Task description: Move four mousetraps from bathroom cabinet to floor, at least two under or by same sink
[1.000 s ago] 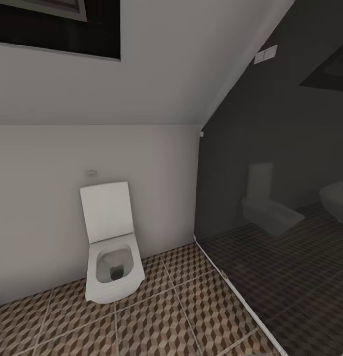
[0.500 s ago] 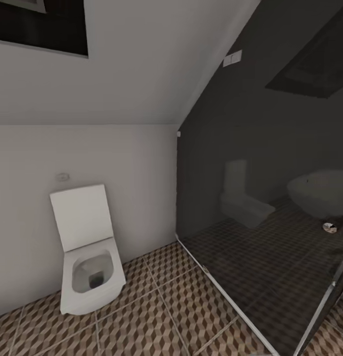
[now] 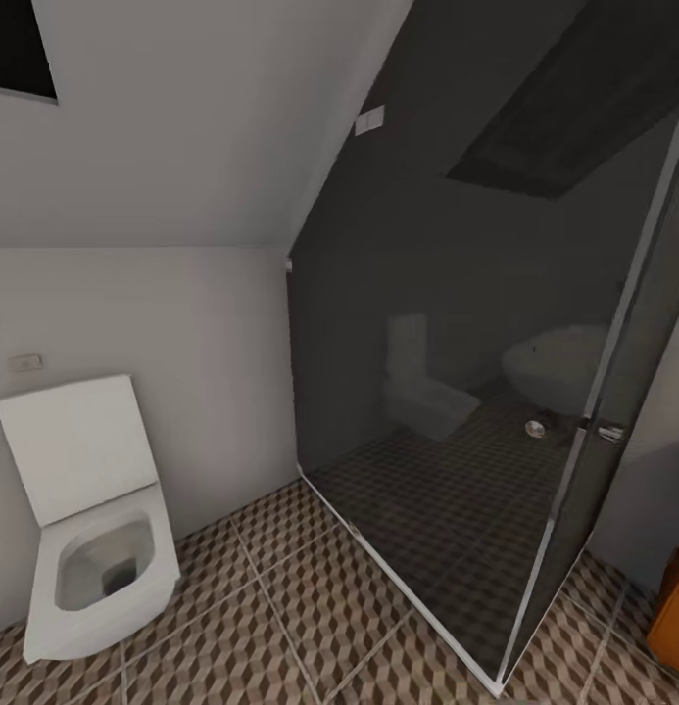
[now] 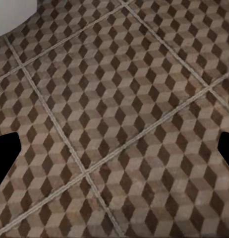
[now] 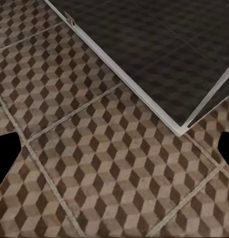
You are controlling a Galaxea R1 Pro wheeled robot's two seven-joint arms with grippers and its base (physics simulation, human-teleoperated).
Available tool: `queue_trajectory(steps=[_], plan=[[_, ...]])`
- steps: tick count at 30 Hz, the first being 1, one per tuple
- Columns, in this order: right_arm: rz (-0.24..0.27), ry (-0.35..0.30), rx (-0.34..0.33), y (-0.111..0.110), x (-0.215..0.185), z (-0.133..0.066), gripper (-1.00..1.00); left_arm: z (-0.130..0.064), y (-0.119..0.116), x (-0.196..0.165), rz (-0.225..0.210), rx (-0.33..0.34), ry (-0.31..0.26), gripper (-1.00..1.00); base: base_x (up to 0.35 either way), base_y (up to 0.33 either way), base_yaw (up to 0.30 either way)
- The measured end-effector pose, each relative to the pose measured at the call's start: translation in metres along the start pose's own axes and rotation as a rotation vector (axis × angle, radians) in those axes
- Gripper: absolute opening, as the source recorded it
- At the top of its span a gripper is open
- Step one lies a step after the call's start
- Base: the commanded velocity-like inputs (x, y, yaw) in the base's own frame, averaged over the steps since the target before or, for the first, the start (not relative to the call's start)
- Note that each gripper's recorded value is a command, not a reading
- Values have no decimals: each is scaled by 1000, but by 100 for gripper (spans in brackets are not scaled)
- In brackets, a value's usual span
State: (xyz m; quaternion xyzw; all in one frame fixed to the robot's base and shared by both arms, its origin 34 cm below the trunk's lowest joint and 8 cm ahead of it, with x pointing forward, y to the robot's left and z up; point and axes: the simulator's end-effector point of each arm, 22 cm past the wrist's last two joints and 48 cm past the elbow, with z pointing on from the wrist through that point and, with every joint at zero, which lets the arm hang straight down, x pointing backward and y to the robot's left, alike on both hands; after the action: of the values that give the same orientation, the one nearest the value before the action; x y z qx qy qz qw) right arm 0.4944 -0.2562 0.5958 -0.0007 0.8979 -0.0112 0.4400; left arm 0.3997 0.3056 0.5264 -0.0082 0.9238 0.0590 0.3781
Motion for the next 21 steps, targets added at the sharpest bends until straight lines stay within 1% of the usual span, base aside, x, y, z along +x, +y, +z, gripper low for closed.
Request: queue_trajectory(steps=[3,12,21], plan=[[0,0,0,0,0,0,100,0,0,1,0,0,2,100,-20,-148,-274],[0,0,0,0,0,0,100,0,0,1,0,-1,2,100,-4,-70,-274],[0,0,0,0,0,0,100,0,0,1,-1,-1,2,100,0,-16,-274]])
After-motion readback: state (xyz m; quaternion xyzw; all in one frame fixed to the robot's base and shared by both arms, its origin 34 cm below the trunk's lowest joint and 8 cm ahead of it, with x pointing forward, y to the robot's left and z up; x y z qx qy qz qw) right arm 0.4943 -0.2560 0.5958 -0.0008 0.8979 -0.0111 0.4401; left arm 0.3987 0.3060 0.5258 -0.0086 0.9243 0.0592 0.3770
